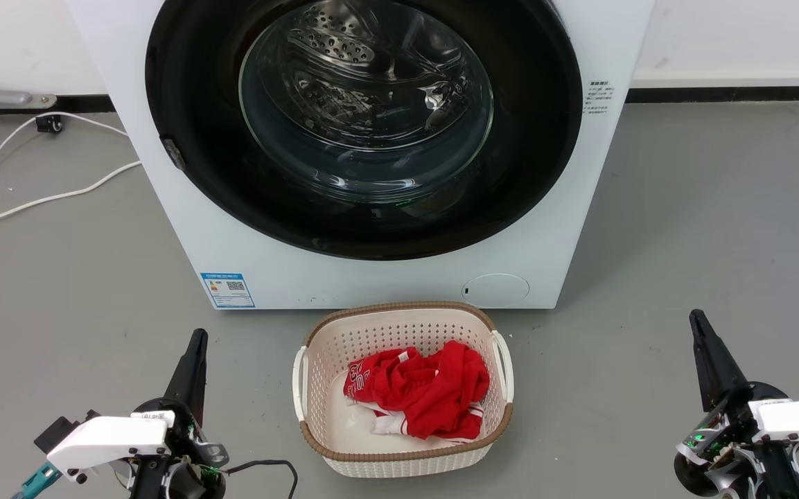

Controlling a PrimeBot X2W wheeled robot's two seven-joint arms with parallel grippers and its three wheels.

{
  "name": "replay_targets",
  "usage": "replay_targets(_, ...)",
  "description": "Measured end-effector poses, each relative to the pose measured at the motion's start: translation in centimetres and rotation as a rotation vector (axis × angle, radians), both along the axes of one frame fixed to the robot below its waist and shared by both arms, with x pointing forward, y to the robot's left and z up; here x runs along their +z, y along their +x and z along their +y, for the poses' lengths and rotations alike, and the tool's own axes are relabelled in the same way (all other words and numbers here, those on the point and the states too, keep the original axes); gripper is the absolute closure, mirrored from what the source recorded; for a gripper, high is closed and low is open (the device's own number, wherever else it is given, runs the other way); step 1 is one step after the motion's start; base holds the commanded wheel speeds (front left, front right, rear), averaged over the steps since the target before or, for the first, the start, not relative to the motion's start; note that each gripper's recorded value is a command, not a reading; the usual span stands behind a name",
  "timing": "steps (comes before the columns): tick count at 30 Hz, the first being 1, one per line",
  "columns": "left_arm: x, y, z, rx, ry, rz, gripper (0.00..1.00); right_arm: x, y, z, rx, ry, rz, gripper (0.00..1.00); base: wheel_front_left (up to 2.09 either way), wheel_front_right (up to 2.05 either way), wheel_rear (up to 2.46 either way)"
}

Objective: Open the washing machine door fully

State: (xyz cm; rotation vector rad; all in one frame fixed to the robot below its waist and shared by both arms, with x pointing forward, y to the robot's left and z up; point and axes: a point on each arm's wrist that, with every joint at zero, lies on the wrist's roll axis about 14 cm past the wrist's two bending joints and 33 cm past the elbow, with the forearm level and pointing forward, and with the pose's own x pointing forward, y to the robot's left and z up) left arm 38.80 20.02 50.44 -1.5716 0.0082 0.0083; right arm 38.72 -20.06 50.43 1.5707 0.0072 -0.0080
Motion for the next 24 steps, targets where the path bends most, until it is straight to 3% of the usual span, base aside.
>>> replay_targets(18,0.0,0.0,0.0,0.001,-0.001,0.000,1.00,0.0,0.0,-0.1,-0.003,0.002,0.000,1.00,0.00,0.00,0.00)
replay_targets(19,0.0,0.0,0.0,0.001,-0.001,0.000,0.00,0.0,0.0,-0.1,-0.003,0.002,0.000,0.00,0.00,0.00,0.00)
replay_targets(24,-1.5,-0.7,-0.2,0.004,-0.010,0.043,0.00,-1.5,-0.8,0.0,-0.009,0.007,0.044,0.00,0.00,0.00,0.00)
